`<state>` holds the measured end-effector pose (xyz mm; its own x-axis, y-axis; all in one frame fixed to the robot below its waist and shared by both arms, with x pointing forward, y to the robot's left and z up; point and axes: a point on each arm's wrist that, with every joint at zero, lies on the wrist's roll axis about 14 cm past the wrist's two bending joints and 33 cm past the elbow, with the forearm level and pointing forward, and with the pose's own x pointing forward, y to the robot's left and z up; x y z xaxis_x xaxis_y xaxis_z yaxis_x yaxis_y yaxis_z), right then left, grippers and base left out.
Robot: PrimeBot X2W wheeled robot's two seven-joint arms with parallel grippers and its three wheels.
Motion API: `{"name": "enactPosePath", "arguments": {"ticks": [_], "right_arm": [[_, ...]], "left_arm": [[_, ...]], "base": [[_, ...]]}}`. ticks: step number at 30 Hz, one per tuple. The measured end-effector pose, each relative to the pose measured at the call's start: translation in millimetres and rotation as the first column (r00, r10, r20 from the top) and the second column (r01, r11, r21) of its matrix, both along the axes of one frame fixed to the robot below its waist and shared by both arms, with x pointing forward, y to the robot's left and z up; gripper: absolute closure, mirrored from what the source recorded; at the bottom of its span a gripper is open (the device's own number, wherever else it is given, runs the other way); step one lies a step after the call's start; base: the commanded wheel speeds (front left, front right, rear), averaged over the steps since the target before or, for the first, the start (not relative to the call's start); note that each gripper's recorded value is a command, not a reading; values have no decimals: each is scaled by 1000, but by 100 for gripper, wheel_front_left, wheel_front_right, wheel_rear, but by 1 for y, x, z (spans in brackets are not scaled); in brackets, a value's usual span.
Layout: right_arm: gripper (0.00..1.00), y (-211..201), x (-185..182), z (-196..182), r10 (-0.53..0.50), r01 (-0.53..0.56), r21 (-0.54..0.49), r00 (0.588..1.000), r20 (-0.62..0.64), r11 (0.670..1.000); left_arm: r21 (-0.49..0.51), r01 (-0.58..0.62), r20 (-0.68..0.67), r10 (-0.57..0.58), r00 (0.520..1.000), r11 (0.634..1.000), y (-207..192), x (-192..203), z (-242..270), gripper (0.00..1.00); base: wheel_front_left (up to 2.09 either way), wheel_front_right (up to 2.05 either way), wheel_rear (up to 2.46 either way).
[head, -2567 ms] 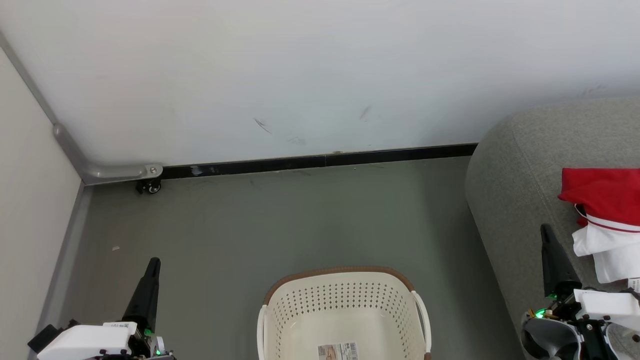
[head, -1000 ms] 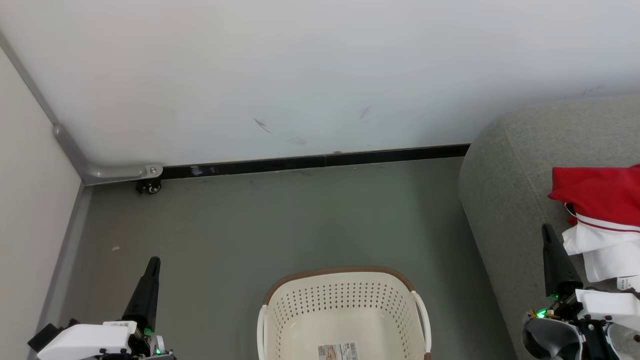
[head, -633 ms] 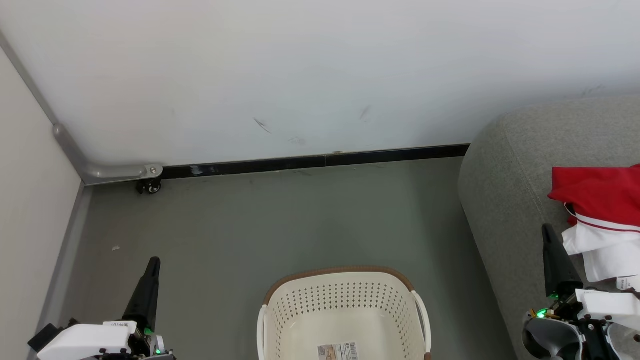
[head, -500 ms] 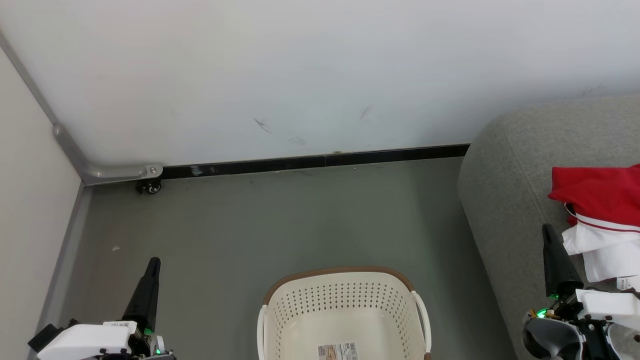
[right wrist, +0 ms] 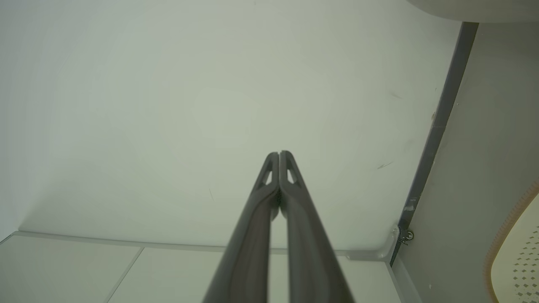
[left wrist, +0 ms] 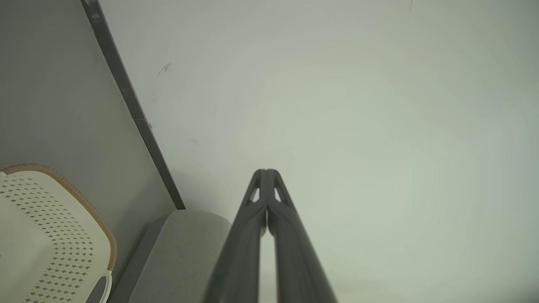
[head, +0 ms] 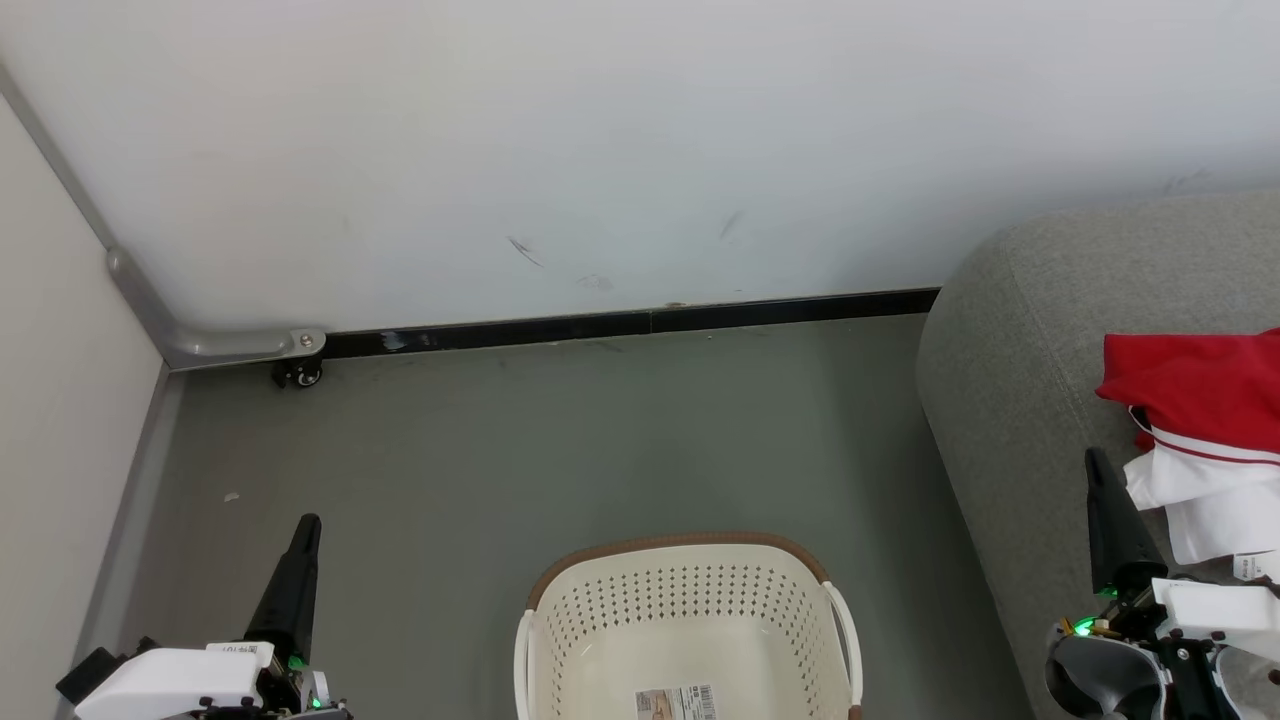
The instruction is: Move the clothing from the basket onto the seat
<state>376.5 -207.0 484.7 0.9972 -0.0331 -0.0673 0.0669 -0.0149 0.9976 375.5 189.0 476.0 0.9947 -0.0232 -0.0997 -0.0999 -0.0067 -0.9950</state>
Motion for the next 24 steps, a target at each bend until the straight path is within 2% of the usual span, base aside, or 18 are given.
{"name": "enactPosePath", "arguments": {"ticks": [24], "right_arm": [[100,0,0,0,-2,2,1,1000,0,1000]], "left_arm": [[0,-1,0,1,1000,1000,0,0,0,100]], "base": [[0,0,0]]}}
